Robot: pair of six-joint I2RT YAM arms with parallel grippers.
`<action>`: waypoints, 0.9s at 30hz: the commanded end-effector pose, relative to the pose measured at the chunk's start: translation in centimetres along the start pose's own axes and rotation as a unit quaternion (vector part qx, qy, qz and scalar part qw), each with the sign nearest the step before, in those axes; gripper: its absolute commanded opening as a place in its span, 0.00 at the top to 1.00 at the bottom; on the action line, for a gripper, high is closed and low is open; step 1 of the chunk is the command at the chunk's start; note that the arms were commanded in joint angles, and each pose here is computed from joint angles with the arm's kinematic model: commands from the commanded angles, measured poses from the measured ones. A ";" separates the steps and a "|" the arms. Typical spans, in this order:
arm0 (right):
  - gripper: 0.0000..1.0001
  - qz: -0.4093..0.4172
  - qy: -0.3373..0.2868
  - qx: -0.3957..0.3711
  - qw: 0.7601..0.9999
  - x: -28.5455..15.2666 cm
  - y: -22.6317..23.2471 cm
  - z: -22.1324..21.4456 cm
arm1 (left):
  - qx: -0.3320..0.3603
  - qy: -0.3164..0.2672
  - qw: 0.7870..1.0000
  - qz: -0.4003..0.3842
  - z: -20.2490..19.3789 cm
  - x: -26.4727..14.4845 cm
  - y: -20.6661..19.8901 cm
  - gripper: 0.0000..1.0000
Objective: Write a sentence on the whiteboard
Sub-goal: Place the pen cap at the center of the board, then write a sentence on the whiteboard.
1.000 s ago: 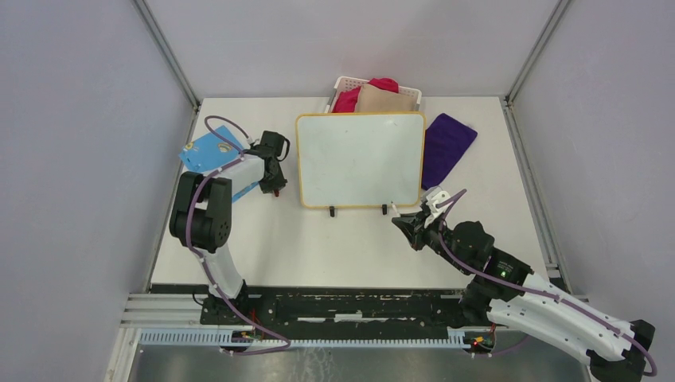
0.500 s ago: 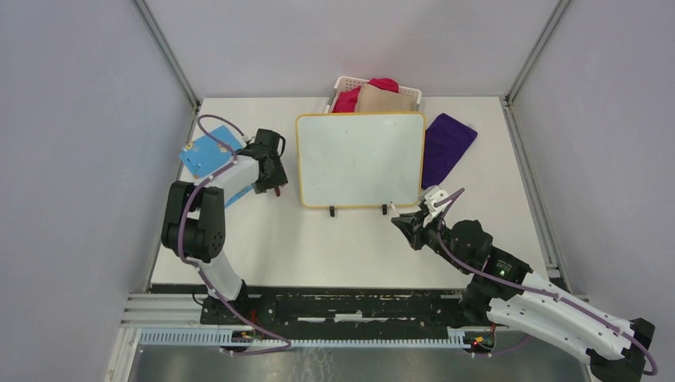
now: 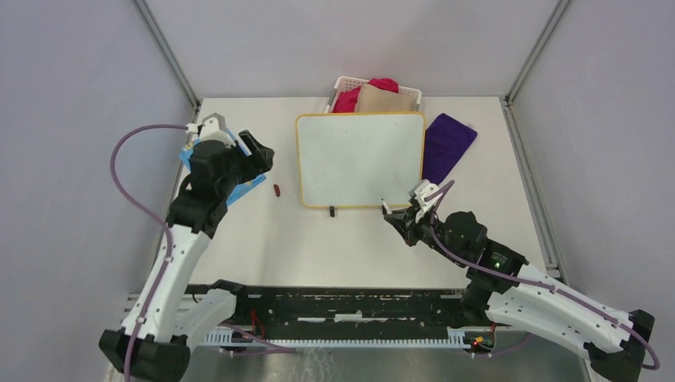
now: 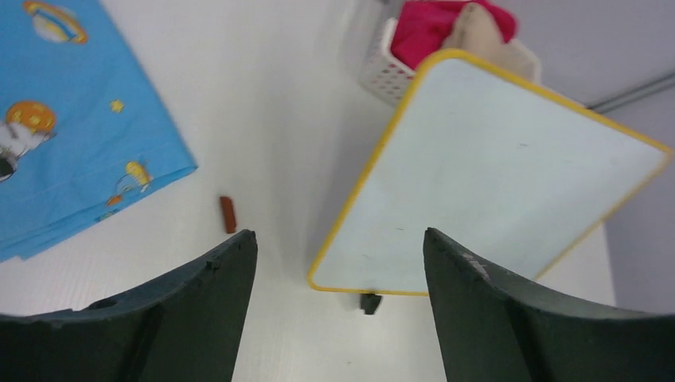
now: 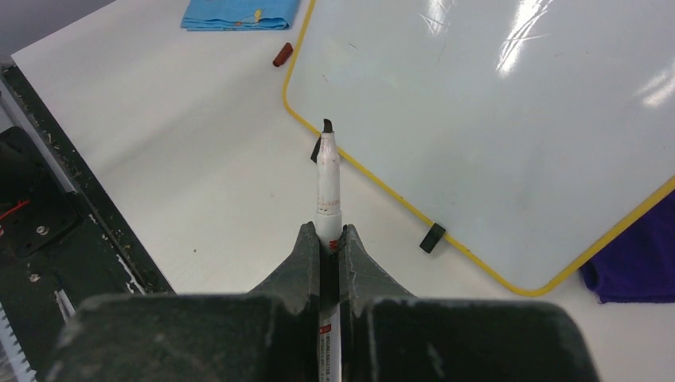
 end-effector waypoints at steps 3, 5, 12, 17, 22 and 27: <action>1.00 0.058 -0.068 -0.024 0.996 1.1 1.0 4.6 | 0.024 -0.053 0.976 -0.211 1.6 -3.7 -3.9 0.01; 1.00 0.074 -0.068 -0.031 0.994 1.6 1.4 5.4 | 0.010 -0.078 0.961 -0.265 1.9 -4.5 -4.9 0.00; 1.00 0.104 -0.069 -0.044 0.991 2.7 2.1 6.9 | 0.018 -0.082 0.895 -0.438 1.6 -6.1 -7.9 0.00; 1.00 0.152 -0.050 -0.046 0.986 3.4 3.1 7.1 | 0.074 0.013 0.849 -0.523 -1.6 -6.1 -9.5 0.00; 1.00 0.190 -0.048 -0.038 0.980 3.6 4.0 7.5 | 0.146 0.058 0.809 -0.567 -5.3 -7.2 -10.5 0.00; 1.00 0.203 -0.055 -0.025 0.977 3.8 4.4 7.5 | 0.192 0.082 0.785 -0.583 -7.7 -8.6 -10.7 0.00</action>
Point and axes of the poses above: each gripper's point midway between its finger pads, its own x axis out along the fingers, its own y axis along the line the jaws close on, z = x × y, the point moved 8 cm from there along -x, back along the fingers, and after that the axes turned 6 degrees about -x, right-handed, at the moved point
